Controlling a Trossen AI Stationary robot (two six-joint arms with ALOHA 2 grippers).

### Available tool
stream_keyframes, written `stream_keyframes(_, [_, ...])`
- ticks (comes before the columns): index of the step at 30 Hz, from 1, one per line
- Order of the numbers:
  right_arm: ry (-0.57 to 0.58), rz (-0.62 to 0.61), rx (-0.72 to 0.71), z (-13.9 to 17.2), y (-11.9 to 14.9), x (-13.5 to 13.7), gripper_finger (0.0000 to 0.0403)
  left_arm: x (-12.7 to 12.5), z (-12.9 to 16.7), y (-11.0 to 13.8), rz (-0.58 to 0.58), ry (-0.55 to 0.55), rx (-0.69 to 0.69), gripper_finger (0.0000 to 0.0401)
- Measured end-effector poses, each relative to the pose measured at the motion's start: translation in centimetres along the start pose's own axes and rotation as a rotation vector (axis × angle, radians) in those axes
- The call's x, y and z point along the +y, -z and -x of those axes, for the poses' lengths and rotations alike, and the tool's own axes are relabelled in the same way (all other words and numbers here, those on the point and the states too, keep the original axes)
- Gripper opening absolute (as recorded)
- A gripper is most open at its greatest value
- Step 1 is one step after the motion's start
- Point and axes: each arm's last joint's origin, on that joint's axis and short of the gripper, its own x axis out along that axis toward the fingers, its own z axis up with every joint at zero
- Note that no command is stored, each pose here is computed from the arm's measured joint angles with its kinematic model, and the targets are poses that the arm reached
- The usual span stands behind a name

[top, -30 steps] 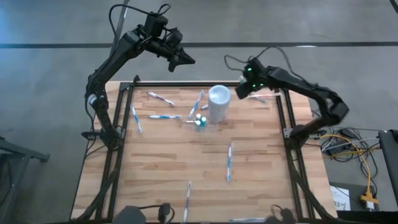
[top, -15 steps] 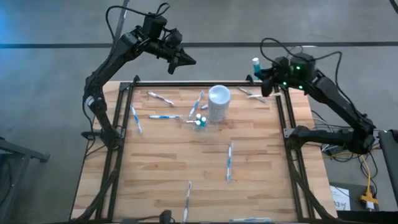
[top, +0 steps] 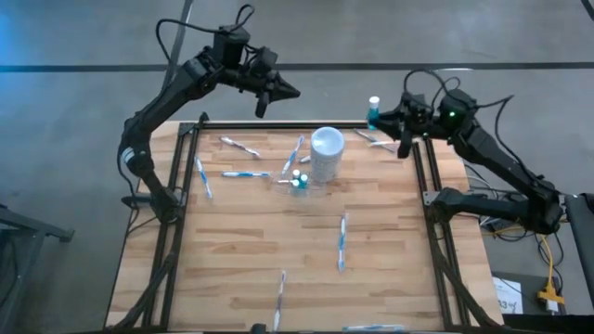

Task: Pick & Place toothbrushing station
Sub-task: Put the mouthwash into the transparent organizer

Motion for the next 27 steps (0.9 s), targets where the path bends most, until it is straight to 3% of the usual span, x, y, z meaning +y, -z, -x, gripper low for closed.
stream_keyframes(6, [-0.041,0.062,-0.035,-1.9,3.0,-0.9,0.0062,2.1,-2.9,3.8,-0.009,0.009,-0.032,0.0009])
stream_keyframes(13, [-0.159,0.164,-0.028,-3.0,5.1,0.4,0.0063,1.4,-3.5,6.2,-0.212,0.057,-0.120,0.0009])
stream_keyframes(18, [-0.370,0.212,-0.080,-4.3,6.8,4.2,0.0063,-3.8,-1.5,8.2,-0.230,0.224,-0.212,0.0009])
stream_keyframes(23, [-0.437,0.170,-0.217,-5.0,7.6,9.0,0.0063,-9.7,4.7,10.2,-0.192,0.088,-0.318,0.0009])
stream_keyframes(27, [-0.441,0.106,-0.243,-5.6,7.9,12.6,0.0063,-13.0,9.7,12.3,0.018,0.004,-0.438,0.0009])
